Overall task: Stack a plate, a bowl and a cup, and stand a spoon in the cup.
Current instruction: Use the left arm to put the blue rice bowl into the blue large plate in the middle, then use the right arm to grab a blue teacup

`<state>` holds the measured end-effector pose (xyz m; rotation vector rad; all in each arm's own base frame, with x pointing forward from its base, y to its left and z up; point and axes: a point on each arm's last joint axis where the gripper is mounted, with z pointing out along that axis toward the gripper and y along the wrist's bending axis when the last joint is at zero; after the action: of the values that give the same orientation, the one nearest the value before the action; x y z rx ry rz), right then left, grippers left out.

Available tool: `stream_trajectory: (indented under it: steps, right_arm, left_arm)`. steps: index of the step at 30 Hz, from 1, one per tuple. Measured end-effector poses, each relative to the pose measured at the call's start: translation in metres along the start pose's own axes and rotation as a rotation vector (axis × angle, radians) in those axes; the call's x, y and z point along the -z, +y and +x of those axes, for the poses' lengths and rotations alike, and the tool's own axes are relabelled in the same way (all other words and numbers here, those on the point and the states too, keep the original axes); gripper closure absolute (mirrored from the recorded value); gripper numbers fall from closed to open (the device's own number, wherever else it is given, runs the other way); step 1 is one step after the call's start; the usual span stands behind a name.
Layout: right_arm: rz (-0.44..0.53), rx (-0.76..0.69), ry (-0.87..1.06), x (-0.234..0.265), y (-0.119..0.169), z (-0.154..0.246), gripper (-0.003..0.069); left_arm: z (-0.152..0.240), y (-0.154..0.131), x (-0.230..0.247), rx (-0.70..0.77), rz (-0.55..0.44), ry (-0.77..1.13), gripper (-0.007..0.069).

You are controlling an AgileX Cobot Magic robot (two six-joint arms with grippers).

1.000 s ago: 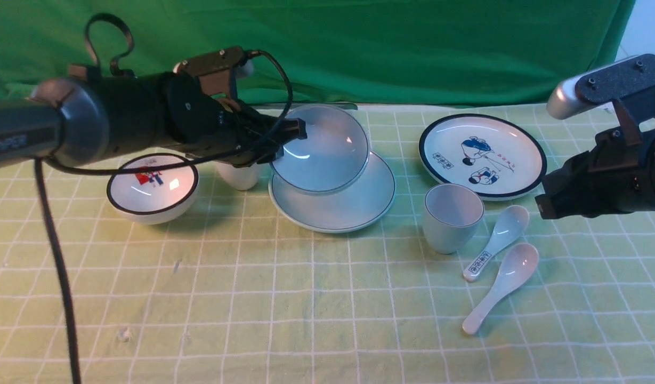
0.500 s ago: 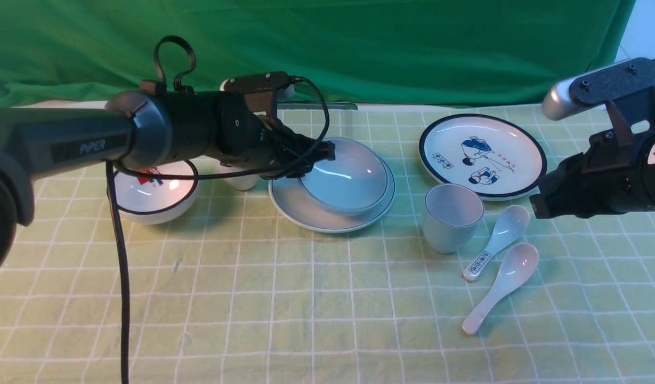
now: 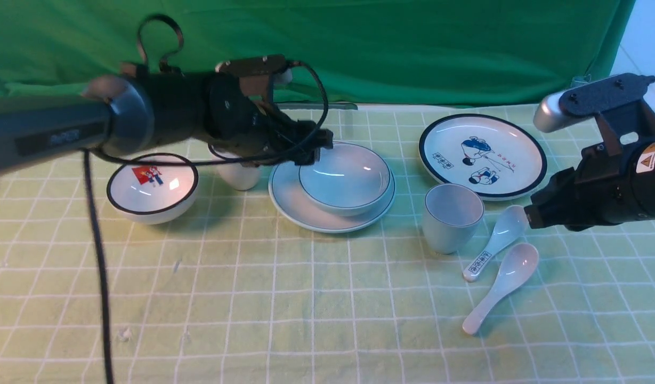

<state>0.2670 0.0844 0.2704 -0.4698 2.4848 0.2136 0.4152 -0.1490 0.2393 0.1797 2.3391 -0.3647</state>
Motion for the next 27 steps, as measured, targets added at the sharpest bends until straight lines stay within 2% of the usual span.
stream_trajectory:
  steps: [2,5,7,8,9,10,14,17,21,24,25,26,27]
  right_arm:
    - [-0.006,-0.004,0.008,-0.003,0.000,-0.003,0.0353]
    - [-0.021,-0.027,0.009,-0.013,0.000,-0.014,0.0273]
    - [-0.027,-0.031,0.011,-0.026,0.000,-0.026,0.0249]
    - [-0.028,-0.032,0.009,-0.028,0.000,-0.027,0.0248]
    - [-0.028,-0.034,0.008,-0.038,-0.001,-0.034,0.0246]
    - [-0.028,-0.036,0.012,-0.047,-0.002,-0.040,0.0246]
    - [-0.028,-0.041,0.039,-0.077,-0.006,-0.051,0.0246]
    - [-0.030,-0.036,0.069,-0.094,-0.008,-0.052,0.0248]
    - [-0.034,-0.013,0.111,-0.112,-0.009,-0.047,0.0293]
    - [-0.044,0.031,0.141,-0.122,-0.005,-0.043,0.0430]
    - [-0.046,0.035,0.141,-0.122,-0.004,-0.043,0.0448]
    - [-0.050,0.054,0.139,-0.122,-0.001,-0.043,0.0517]
    - [-0.052,0.070,0.136,-0.121,0.000,-0.044,0.0552]
  left_arm:
    - [-0.017,-0.006,0.040,-0.052,0.000,-0.034,0.0216]
    - [-0.027,-0.012,0.096,-0.089,0.003,-0.117,0.0311]
    - [-0.029,-0.017,0.151,-0.105,0.014,-0.234,0.0433]
    - [-0.029,-0.017,0.156,-0.105,0.016,-0.244,0.0433]
    - [-0.021,-0.017,0.186,-0.109,0.022,-0.310,0.0515]
    - [-0.010,-0.017,0.206,-0.107,0.026,-0.347,0.0563]
    - [0.026,-0.013,0.255,-0.102,0.035,-0.386,0.0613]
    - [0.055,-0.008,0.276,-0.131,0.012,-0.338,0.0616]
    - [0.094,0.002,0.295,-0.180,-0.041,-0.236,0.0615]
    - [0.126,0.012,0.305,-0.226,-0.104,-0.184,0.0615]
    - [0.130,0.014,0.303,-0.226,-0.113,-0.178,0.0615]
    - [0.140,0.017,0.302,-0.234,-0.123,-0.181,0.0615]
    - [0.145,0.019,0.300,-0.226,-0.123,-0.197,0.0615]
